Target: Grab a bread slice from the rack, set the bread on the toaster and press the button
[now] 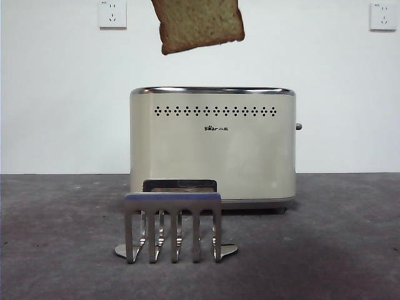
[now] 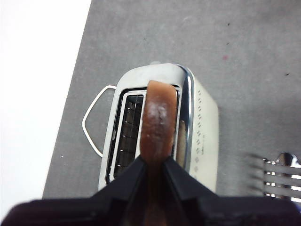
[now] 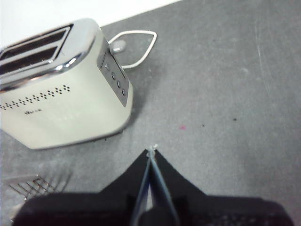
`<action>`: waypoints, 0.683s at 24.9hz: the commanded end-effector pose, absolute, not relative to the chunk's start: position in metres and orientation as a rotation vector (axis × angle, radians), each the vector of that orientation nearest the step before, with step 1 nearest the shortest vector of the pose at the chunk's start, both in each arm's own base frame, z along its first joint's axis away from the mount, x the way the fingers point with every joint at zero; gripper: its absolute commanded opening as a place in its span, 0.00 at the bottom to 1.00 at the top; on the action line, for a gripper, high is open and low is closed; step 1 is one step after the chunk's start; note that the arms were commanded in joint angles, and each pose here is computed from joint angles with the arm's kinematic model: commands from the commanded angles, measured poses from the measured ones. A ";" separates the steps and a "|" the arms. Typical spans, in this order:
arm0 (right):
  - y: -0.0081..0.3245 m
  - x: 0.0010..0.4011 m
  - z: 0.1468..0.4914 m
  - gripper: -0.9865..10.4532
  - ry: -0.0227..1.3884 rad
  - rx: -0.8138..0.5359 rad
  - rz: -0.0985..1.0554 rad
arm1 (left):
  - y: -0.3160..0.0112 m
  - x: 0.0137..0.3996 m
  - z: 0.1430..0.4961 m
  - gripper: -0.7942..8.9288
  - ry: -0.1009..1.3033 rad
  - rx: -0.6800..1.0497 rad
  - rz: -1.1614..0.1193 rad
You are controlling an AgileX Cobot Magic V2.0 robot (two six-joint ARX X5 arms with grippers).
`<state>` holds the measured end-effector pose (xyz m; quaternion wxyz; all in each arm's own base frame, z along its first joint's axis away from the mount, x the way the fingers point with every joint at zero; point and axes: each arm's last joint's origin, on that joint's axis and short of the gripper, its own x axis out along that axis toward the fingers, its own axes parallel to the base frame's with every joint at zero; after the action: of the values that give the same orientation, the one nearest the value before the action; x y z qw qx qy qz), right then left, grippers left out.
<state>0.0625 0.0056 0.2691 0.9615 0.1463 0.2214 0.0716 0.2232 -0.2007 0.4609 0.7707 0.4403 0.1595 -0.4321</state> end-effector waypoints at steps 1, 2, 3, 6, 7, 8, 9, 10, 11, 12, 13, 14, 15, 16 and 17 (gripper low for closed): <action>0.006 0.061 0.270 0.09 0.455 0.304 0.147 | -0.204 0.229 0.460 0.07 0.321 0.990 -0.936; 0.006 0.061 0.269 0.09 0.461 0.304 0.146 | -0.206 0.231 0.458 0.07 0.317 0.995 -0.934; 0.006 0.061 0.269 0.09 0.465 0.305 0.146 | -0.208 0.233 0.457 0.07 0.312 0.996 -0.933; 0.006 0.061 0.268 0.09 0.468 0.305 0.145 | -0.213 0.238 0.454 0.07 0.317 0.997 -0.935; 0.006 0.061 0.268 0.09 0.468 0.305 0.146 | -0.213 0.240 0.452 0.07 0.321 0.998 -0.935; 0.006 0.061 0.268 0.09 0.468 0.305 0.146 | -0.215 0.243 0.450 0.07 0.328 0.999 -0.934; 0.006 0.061 0.268 0.09 0.468 0.305 0.146 | -0.216 0.245 0.448 0.07 0.333 1.000 -0.934; 0.006 0.061 0.268 0.09 0.468 0.305 0.146 | -0.217 0.248 0.446 0.07 0.340 1.002 -0.935; 0.006 0.061 0.268 0.09 0.468 0.305 0.146 | -0.218 0.250 0.444 0.07 0.346 1.002 -0.935; 0.006 0.061 0.268 0.09 0.468 0.305 0.146 | -0.219 0.252 0.442 0.07 0.353 1.003 -0.935; 0.006 0.061 0.268 0.09 0.468 0.305 0.146 | -0.221 0.255 0.439 0.07 0.357 1.004 -0.935; 0.006 0.061 0.268 0.09 0.468 0.305 0.147 | -0.222 0.257 0.438 0.07 0.360 1.003 -0.932; 0.006 0.061 0.268 0.09 0.468 0.305 0.150 | -0.224 0.260 0.436 0.07 0.361 1.004 -0.931; 0.006 0.061 0.268 0.09 0.469 0.306 0.152 | -0.225 0.262 0.434 0.07 0.362 1.003 -0.930; 0.006 0.061 0.268 0.09 0.469 0.306 0.152 | -0.226 0.265 0.432 0.07 0.361 1.003 -0.928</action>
<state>0.0613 0.0058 0.2669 0.9579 0.1481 0.2347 0.0731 0.2619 -0.2248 0.4328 0.7601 0.4582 0.1714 -0.4277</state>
